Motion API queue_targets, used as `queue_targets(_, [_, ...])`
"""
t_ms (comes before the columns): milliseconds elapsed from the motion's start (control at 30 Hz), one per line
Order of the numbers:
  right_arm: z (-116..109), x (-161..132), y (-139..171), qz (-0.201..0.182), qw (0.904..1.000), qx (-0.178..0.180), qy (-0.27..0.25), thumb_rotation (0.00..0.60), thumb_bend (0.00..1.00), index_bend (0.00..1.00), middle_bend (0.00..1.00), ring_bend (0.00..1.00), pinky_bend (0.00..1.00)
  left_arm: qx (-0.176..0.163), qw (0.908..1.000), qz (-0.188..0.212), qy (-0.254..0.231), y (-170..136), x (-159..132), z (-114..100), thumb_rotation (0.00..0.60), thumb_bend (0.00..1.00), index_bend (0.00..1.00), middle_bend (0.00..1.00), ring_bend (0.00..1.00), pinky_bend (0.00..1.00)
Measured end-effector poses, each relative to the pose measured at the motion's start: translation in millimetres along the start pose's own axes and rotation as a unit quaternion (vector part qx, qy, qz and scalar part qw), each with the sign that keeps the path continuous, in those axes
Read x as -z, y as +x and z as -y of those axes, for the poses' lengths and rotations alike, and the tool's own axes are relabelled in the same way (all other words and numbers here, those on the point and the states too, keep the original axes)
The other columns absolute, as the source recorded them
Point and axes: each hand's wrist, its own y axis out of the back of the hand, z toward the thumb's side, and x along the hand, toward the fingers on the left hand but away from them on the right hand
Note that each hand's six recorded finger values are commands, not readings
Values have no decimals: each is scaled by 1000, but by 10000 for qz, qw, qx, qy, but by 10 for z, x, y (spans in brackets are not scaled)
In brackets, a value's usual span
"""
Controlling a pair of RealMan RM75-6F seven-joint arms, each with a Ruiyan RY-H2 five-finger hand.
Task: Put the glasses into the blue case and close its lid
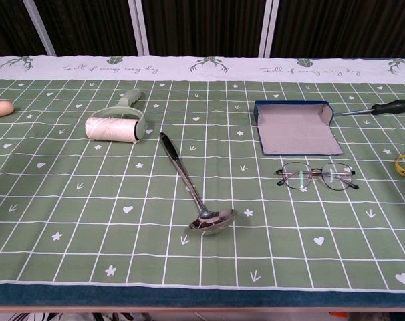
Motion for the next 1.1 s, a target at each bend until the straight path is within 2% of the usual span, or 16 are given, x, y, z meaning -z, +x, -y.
queue_targets(533, [-11,63,-2,88,9995,-183,-232,600,116,63,130,102,225,-109,9999,-55,95,-23,10,-30,600,316,89,0,0,0])
queue_targets(833, [-25,69,-9,91,9998,-127,-149,600,111,63,118,99,219,-66,9998,-48,171,-29,7,-6,600,316,89,0,0,0])
queue_targets(1100, [-7,86,-35,46,10000,-80,16,600,50,63,92,88,193,-41,9998,-104,149,-16,4,3,600,316,89,0,0,0])
